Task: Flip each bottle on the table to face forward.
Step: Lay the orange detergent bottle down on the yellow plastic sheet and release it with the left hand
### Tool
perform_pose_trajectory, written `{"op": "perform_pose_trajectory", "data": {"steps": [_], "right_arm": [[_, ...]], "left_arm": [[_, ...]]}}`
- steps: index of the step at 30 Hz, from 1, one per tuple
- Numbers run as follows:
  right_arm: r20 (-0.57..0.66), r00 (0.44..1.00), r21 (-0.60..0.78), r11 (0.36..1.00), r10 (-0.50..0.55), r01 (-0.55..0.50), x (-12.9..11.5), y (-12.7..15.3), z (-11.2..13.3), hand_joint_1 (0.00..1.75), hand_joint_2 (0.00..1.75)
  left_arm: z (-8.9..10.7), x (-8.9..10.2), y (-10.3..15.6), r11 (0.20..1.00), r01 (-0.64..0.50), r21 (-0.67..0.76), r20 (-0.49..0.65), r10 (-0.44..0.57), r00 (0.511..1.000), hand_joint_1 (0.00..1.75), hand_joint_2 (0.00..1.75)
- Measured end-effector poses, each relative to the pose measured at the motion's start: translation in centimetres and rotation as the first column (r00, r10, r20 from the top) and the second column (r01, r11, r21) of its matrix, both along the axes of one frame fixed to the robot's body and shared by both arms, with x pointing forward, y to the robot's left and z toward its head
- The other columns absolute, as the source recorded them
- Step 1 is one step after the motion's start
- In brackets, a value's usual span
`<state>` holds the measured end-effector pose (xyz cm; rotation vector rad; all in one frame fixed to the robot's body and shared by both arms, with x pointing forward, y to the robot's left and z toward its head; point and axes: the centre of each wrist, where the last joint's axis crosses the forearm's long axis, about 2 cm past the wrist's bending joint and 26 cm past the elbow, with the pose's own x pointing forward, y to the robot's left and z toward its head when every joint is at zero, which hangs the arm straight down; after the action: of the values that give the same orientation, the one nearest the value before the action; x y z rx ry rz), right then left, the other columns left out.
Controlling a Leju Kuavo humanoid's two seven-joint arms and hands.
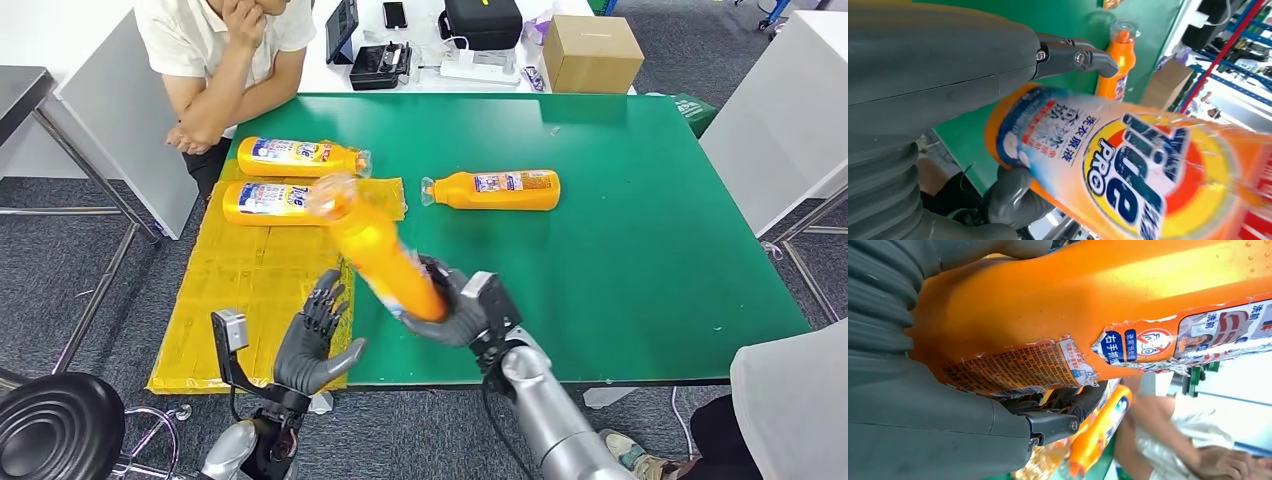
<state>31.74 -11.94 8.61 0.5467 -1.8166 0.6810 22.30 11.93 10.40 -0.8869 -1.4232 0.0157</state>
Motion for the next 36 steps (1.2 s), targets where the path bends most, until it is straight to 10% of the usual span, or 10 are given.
{"op": "perform_pose_trajectory", "data": {"steps": [25,26,30,33,36], "right_arm": [[-0.008,0.997,-0.126,0.989,0.079,-0.079,-2.7,2.7,-2.6,1.75,1.75],[-0.01,0.997,-0.131,0.988,0.08,-0.08,-2.7,2.7,-2.7,1.75,1.75],[-0.016,0.996,-0.141,0.986,0.082,-0.084,-2.8,2.7,-2.9,1.75,1.75],[-0.015,0.996,-0.148,0.985,0.086,-0.087,-2.8,2.7,-2.9,1.74,1.75],[-0.014,0.996,-0.157,0.984,0.089,-0.09,-2.6,2.6,-2.9,0.65,1.75]], "left_arm": [[2.7,0.8,-0.4,0.983,-0.143,-0.116,0.127,0.158,0.979,0.05,1.75],[2.7,0.8,-0.3,0.983,-0.138,-0.121,0.119,0.152,0.981,0.13,1.75],[2.7,0.9,-0.2,0.984,-0.124,-0.132,0.103,0.138,0.985,1.75,1.75],[2.6,0.9,-0.2,0.984,-0.112,-0.138,0.095,0.126,0.987,1.75,1.75],[2.3,1.1,-0.2,0.984,-0.089,-0.153,0.074,0.101,0.992,1.75,1.75]]}}
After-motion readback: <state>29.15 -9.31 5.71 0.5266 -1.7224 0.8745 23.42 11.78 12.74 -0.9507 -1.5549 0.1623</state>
